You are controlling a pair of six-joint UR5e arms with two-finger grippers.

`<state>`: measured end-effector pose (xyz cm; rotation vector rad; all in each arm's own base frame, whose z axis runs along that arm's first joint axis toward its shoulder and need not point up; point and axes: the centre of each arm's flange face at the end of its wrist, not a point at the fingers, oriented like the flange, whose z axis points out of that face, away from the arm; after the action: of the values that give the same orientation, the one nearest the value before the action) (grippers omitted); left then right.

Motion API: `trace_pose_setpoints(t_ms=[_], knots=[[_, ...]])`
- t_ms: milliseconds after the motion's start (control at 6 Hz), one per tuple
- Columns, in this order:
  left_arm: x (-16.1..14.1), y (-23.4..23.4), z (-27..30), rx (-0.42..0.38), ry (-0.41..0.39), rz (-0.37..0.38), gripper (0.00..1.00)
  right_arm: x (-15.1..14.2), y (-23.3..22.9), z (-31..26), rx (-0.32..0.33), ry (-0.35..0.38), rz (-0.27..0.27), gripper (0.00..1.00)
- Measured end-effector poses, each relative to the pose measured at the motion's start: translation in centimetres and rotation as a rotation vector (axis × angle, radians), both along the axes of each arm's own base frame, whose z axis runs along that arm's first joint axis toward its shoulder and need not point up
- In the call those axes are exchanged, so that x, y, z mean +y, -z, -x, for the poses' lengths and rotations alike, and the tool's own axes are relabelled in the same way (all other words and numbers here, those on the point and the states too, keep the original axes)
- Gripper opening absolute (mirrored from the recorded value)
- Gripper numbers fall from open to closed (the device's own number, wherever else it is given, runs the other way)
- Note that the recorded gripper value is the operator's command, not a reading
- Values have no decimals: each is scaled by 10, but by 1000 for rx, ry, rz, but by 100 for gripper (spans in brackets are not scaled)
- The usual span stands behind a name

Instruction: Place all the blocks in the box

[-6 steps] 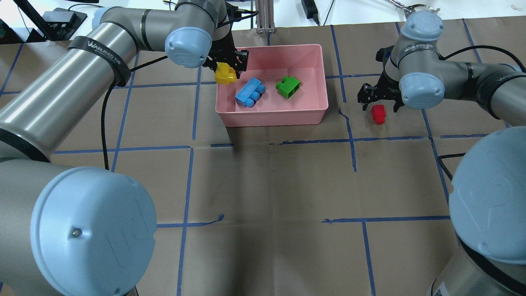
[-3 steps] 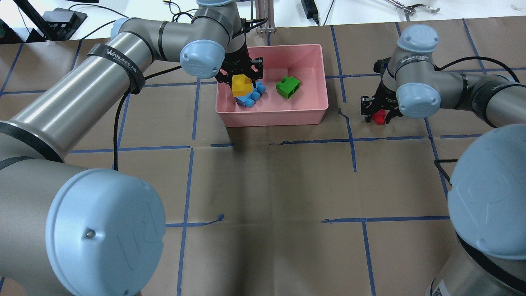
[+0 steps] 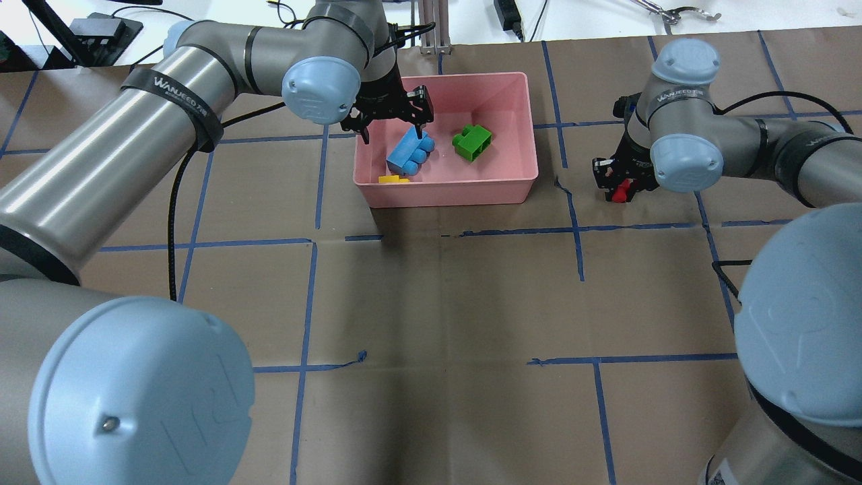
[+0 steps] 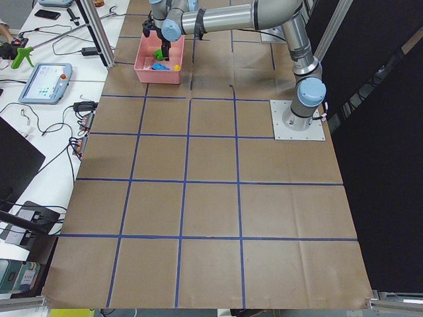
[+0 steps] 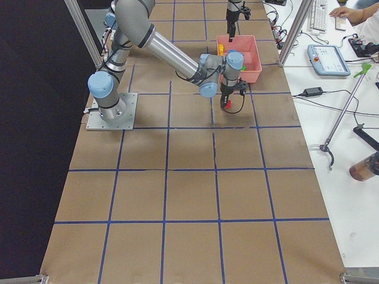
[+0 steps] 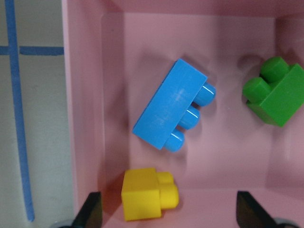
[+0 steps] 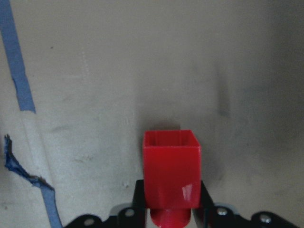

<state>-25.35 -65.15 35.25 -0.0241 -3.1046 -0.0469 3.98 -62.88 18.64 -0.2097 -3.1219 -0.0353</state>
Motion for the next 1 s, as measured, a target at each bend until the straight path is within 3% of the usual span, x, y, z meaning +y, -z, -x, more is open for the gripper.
trace_pose_setpoints(t_ms=[333,500,833,1000], knots=[[51,-90,-52,-37,-32,-59,99,-20,-34,6,2,25,34,13],[77,-127,-63,-47,-34,-56,99,-39,-76,9,-4,41,20,13],[114,-161,-71,-45,-6,-11,99,-66,-152,-21,-33,44,5,13],[127,-158,-74,-42,11,7,99,-69,-166,-75,-57,19,12,13]])
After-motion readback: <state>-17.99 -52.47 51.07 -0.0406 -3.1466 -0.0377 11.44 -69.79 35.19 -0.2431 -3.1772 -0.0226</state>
